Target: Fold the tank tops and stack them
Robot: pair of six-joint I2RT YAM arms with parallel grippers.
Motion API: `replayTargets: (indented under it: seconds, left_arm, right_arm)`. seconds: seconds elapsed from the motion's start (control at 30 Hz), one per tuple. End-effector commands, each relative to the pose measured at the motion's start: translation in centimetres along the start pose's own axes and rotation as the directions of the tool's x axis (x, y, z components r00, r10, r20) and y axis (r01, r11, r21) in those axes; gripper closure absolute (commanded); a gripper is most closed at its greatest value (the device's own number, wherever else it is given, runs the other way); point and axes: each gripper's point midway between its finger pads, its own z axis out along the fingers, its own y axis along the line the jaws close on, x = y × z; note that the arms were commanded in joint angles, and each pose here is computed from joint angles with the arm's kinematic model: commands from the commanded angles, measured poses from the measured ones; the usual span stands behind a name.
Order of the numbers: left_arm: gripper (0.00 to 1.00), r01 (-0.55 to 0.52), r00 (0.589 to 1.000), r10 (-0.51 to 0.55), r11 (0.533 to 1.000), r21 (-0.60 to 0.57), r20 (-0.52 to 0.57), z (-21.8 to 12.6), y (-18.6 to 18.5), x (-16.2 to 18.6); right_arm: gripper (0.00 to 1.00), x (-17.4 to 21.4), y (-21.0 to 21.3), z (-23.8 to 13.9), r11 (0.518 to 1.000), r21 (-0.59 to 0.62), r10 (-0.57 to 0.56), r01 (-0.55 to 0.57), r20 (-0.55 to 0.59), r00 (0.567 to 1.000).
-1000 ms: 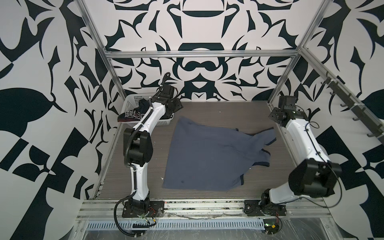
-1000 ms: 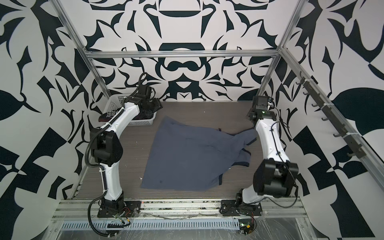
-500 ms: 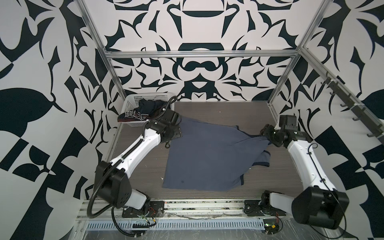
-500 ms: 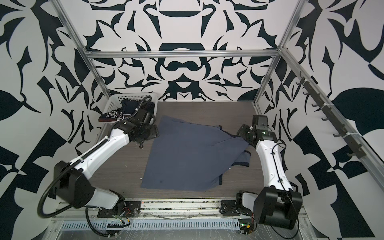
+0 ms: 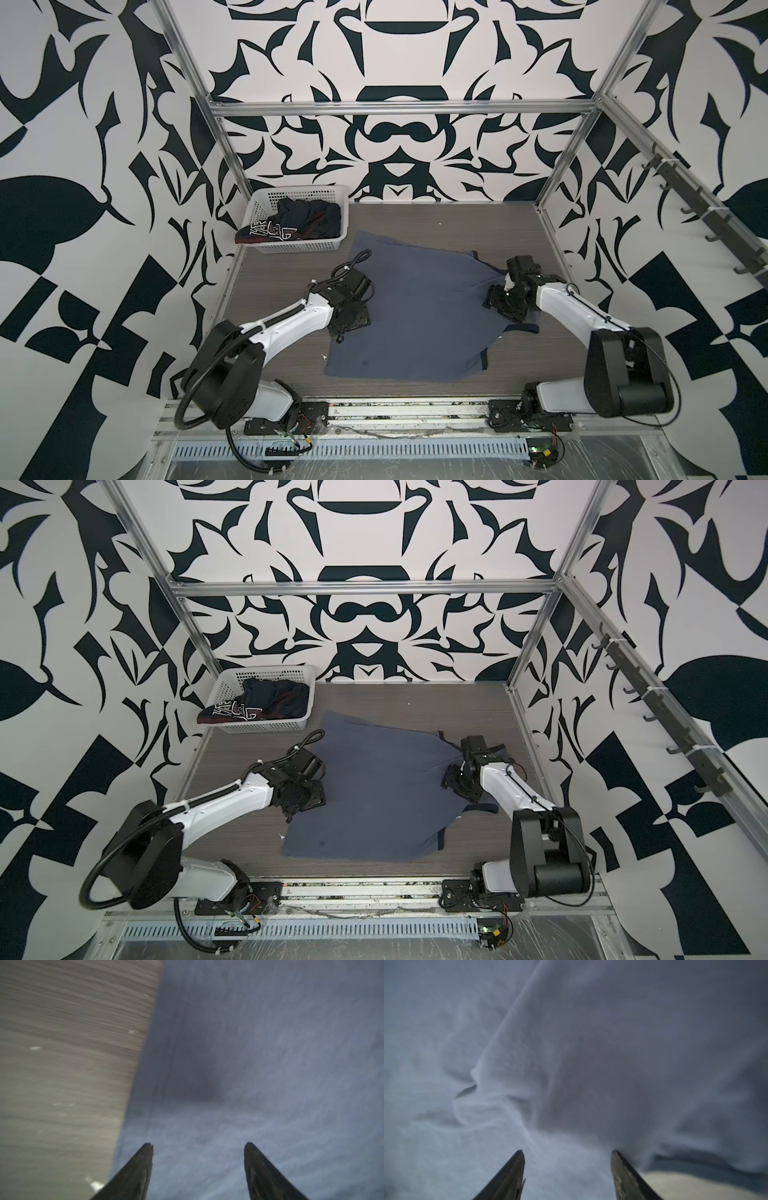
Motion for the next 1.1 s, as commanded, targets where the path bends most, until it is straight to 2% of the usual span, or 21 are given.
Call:
replayTargets:
  seconds: [0.0,0.27,0.43,0.53,0.63,0.73,0.8,0.9,1.07]
  left_arm:
    - [0.29,0.043,0.999,-0.043,0.999,0.032,0.006,1.8,-1.4,-0.8]
    - [0.28,0.071,0.996,-0.07,0.997,-0.015,0.053,5.1,-1.2,-5.1]
    - [0.27,0.095,0.99,-0.091,0.995,-0.029,0.104,6.8,-1.2,-9.8]
    - [0.26,0.098,0.985,-0.093,0.995,-0.031,0.146,6.7,-1.3,-13.5]
    - [0.24,0.058,0.986,-0.051,0.998,-0.041,0.157,5.1,-2.6,-16.2]
    - [0.21,-0.013,0.983,0.018,0.999,-0.03,0.181,2.4,-5.2,-17.0]
    - [0.2,-0.044,0.979,0.044,0.999,-0.005,0.199,1.2,-6.5,-17.0]
    - [0.19,-0.033,0.979,0.032,0.999,0.002,0.2,0.6,-6.7,-17.1]
    - [0.21,-0.065,0.97,0.05,0.996,0.056,0.239,0.6,-9.3,-19.5]
  right_arm:
    - [0.31,-3.2,1.2,0.3,1.0,0.002,0.009,-0.009,0.068,0.998]
    - [0.31,-7.4,2.5,3.6,0.998,0.058,-0.001,-0.002,0.041,0.999]
    - [0.31,-11.4,4.3,6.0,0.999,0.051,0.007,-0.009,0.028,1.0]
    - [0.3,-13.9,5.9,6.3,0.999,0.035,0.001,-0.002,0.041,0.999]
    - [0.29,-15.8,7.2,4.7,1.0,0.02,-0.01,0.009,0.074,0.997]
    - [0.26,-16.3,7.8,1.5,0.999,0.006,-0.032,0.032,0.124,0.992]
    - [0.25,-16.0,7.8,-0.3,0.999,-0.01,-0.037,0.039,0.147,0.988]
    - [0.24,-15.0,7.4,-2.8,0.998,-0.041,-0.031,0.04,0.187,0.982]
    - [0.25,-12.3,6.4,-4.8,0.996,-0.078,-0.033,0.051,0.222,0.975]
